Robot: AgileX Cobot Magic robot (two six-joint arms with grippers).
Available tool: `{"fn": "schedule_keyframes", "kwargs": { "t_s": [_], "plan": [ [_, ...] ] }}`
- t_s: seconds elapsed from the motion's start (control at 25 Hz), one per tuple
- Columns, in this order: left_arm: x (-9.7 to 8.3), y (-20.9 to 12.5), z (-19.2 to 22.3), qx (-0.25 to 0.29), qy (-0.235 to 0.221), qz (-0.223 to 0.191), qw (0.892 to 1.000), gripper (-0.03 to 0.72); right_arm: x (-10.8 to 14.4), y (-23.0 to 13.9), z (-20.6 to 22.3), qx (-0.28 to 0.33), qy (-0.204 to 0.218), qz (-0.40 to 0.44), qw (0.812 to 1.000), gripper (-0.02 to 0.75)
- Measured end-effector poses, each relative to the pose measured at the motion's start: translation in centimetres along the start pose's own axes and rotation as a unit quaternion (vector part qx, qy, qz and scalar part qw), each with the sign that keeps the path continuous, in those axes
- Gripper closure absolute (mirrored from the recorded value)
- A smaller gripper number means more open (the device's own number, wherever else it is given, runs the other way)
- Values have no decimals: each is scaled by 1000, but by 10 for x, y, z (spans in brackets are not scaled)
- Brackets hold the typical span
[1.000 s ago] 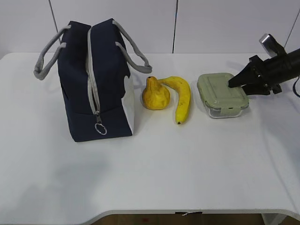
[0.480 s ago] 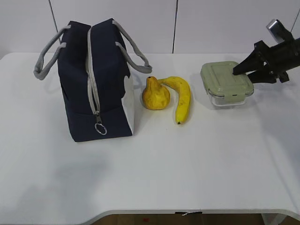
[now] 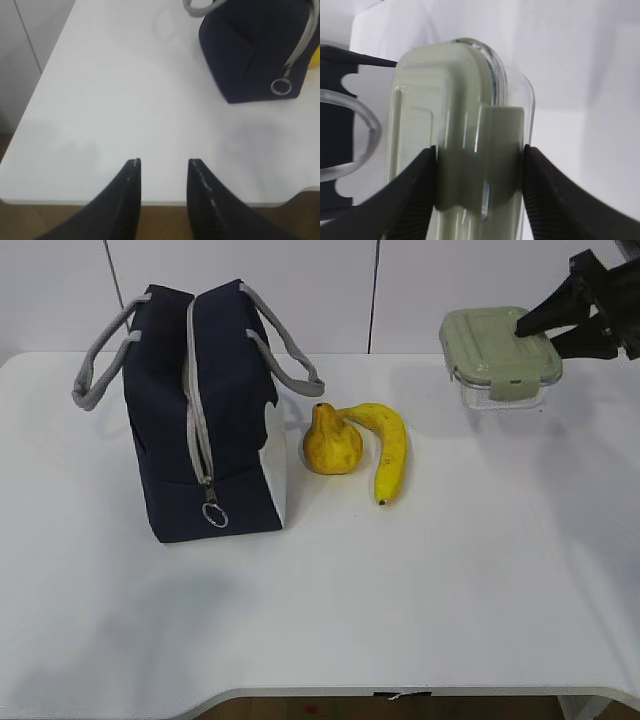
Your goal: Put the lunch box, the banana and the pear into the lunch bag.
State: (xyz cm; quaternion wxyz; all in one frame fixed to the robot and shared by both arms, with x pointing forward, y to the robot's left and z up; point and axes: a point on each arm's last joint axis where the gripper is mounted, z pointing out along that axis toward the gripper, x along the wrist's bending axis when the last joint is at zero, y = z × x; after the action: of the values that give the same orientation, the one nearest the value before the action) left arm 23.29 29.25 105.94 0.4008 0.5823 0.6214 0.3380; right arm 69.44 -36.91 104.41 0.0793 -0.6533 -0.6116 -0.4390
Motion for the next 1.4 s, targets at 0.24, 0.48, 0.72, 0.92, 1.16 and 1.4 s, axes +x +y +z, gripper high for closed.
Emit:
{"fn": "schedule_keyframes", "kwargs": {
  "t_s": [0.24,0.48,0.72,0.92,1.16,1.4],
  "plan": [
    [-10,26,14,-41,-56,-48,996,419,32,3,-28,-23,2,-10,1000,328],
    [-15,68,54,-39,-95,-123,987,413,51,4,-41,-39,14,-14,999,328],
    [-19,119,92,-9,-112,-123,986,411,60,2,-35,-32,21,-20,999,329],
    [-20,156,129,19,-116,-137,984,399,62,2,-33,-28,24,-22,999,330],
    [-27,189,180,53,-143,-152,977,302,63,2,-34,-29,24,-22,999,330],
    [-47,205,229,90,-170,-144,971,258,63,1,-34,-28,25,-22,999,330]
  ]
}}
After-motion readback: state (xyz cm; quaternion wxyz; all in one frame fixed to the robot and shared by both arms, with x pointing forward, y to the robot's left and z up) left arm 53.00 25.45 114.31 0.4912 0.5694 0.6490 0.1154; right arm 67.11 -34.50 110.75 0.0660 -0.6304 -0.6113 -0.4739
